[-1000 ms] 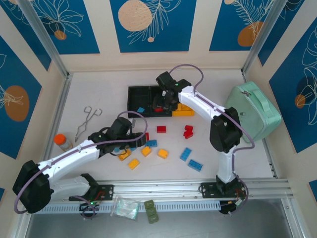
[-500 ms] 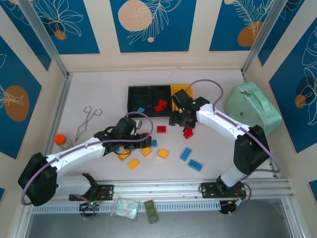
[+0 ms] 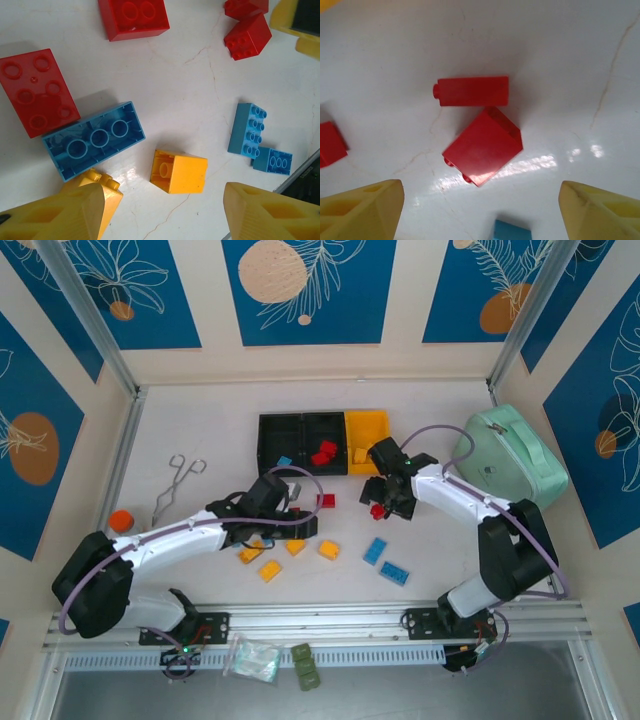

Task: Sort the legos into containers by color
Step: Pick up the lego from the center of the table.

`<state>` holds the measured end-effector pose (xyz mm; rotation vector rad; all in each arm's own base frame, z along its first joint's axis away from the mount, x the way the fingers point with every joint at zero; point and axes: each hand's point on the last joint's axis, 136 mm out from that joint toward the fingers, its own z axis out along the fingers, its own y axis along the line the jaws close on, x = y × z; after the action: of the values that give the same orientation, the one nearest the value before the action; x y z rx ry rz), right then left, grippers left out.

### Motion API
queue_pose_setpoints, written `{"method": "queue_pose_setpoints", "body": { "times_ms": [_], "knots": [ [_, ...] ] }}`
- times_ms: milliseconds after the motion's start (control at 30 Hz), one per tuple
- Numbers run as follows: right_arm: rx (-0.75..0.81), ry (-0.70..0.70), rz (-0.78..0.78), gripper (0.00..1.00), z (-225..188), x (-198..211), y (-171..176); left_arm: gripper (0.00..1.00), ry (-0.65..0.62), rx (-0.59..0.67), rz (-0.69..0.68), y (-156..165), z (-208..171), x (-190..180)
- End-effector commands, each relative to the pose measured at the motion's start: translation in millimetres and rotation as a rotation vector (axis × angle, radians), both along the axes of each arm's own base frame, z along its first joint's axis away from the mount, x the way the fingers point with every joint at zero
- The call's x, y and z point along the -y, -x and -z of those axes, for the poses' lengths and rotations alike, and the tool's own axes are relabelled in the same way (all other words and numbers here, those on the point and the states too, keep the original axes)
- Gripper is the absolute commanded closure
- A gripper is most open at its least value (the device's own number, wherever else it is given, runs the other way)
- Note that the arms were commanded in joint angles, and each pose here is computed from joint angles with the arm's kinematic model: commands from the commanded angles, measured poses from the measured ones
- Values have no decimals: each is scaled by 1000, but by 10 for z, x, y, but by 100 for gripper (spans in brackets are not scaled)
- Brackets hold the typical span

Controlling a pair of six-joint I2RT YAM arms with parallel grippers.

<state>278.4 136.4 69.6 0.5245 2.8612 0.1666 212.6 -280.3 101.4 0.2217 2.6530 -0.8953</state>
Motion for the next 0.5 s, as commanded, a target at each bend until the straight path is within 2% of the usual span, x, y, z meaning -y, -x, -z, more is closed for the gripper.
{"method": "queue_pose_setpoints", "body": {
  "times_ms": [0,167,467],
  "knots": [
    [-5,-28,60,19,102,-42,-84,36,15,26,24,5,-70,62],
    [-39,-3,85,23,258,-34,-154,36,8,19,11,22,-21,22],
    [-94,10,104,44,452,7,-18,36,4,15,4,40,15,-8]
  ]
}}
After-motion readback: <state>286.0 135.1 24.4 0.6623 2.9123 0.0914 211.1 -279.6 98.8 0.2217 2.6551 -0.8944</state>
